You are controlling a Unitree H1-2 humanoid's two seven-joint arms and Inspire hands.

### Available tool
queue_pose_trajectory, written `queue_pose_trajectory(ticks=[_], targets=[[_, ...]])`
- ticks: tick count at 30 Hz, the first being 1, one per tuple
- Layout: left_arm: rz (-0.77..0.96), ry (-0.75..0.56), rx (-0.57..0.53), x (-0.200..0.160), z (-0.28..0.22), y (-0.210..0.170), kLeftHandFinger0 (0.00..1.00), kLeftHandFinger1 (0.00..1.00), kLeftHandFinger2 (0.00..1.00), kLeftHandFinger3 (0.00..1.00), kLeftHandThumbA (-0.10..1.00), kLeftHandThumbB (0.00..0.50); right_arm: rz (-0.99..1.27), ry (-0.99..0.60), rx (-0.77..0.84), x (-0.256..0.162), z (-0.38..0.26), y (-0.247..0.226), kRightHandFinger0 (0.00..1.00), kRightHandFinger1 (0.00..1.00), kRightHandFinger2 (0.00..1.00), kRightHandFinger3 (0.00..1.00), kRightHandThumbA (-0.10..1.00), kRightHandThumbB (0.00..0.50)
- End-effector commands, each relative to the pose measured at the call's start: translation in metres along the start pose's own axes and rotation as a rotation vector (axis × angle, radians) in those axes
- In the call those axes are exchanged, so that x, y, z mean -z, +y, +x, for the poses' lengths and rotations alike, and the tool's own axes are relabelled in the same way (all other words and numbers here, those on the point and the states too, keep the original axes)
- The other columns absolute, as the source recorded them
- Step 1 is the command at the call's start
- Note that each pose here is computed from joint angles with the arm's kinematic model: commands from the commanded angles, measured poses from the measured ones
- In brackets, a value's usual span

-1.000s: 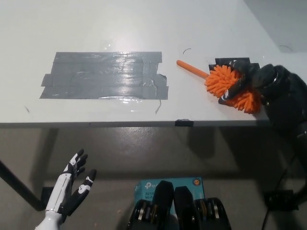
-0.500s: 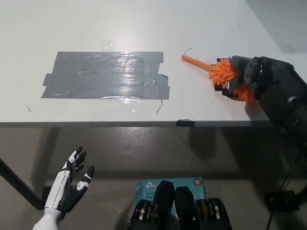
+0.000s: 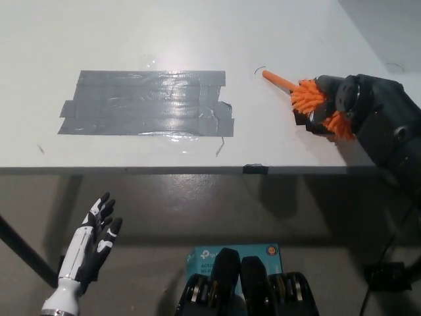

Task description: An orange duster is kept infront of the robot in the middle of the table and the robot extends its right arm to grab the duster, picks it up and hands it to a person

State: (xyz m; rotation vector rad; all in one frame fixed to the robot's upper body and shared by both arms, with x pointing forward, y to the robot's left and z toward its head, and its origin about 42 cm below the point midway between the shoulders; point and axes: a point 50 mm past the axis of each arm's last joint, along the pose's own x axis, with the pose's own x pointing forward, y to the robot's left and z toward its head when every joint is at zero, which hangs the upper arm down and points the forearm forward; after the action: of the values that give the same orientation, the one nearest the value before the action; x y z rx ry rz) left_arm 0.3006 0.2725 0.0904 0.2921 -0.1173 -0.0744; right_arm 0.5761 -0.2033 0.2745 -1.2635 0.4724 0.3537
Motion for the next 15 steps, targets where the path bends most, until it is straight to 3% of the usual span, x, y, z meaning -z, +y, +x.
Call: queue_pose_trajectory(ticks=[1, 2, 3, 4, 5, 6, 7, 8, 12, 15], targets=[[-0.018, -0.045, -0.014, -0.009, 0.006, 0.005, 1.0, 1.0, 1.0, 1.0, 0.84, 0.097, 0.301, -0.063, 0.03, 0.045, 0.006, 0.011, 0.01, 0.32, 0.22, 0.75, -0.1, 0.189], [-0.017, -0.044, -0.013, -0.009, 0.006, 0.005, 1.0, 1.0, 1.0, 1.0, 0.84, 0.098, 0.424, -0.088, 0.057, 0.052, 0.006, 0.012, 0.0, 0.36, 0.25, 0.44, -0.1, 0.204], [-0.016, -0.044, -0.014, -0.009, 0.006, 0.005, 1.0, 1.0, 1.0, 1.0, 0.84, 0.098, 0.499, -0.101, 0.072, 0.056, 0.007, 0.013, 0.0, 0.36, 0.25, 0.44, -0.1, 0.204], [-0.014, -0.046, -0.016, -0.009, 0.007, 0.005, 1.0, 1.0, 1.0, 1.0, 0.85, 0.108, 0.572, -0.118, 0.085, 0.061, 0.007, 0.014, 0.05, 0.5, 0.5, 0.39, -0.1, 0.202], [-0.011, -0.048, -0.018, -0.008, 0.007, 0.005, 1.0, 1.0, 1.0, 1.0, 0.85, 0.11, 0.649, -0.133, 0.099, 0.066, 0.007, 0.015, 0.06, 0.57, 0.65, 0.39, -0.1, 0.19], [-0.008, -0.049, -0.018, -0.009, 0.007, 0.005, 1.0, 1.0, 1.0, 1.0, 0.86, 0.11, 0.704, -0.138, 0.108, 0.069, 0.007, 0.014, 0.09, 0.62, 0.82, 0.58, -0.1, 0.184], [-0.007, -0.051, -0.019, -0.009, 0.009, 0.006, 1.0, 1.0, 1.0, 1.0, 0.86, 0.11, 0.802, -0.152, 0.113, 0.071, 0.006, 0.012, 0.07, 0.59, 0.96, 0.79, -0.1, 0.195], [-0.01, -0.054, -0.02, -0.01, 0.009, 0.006, 1.0, 1.0, 1.0, 1.0, 0.85, 0.101, 0.918, -0.177, 0.118, 0.073, 0.005, 0.009, 0.04, 0.55, 0.98, 0.99, -0.1, 0.198], [-0.009, -0.058, -0.021, -0.01, 0.011, 0.006, 1.0, 1.0, 1.0, 1.0, 0.84, 0.106, 1.302, -0.266, 0.102, 0.077, -0.001, 0.001, 0.0, 0.52, 0.98, 1.0, -0.1, 0.164], [-0.009, -0.056, -0.019, -0.01, 0.01, 0.006, 1.0, 1.0, 1.0, 1.0, 0.84, 0.107, 1.492, -0.363, 0.055, 0.077, -0.005, -0.002, 0.0, 0.46, 0.88, 1.0, -0.1, 0.178]])
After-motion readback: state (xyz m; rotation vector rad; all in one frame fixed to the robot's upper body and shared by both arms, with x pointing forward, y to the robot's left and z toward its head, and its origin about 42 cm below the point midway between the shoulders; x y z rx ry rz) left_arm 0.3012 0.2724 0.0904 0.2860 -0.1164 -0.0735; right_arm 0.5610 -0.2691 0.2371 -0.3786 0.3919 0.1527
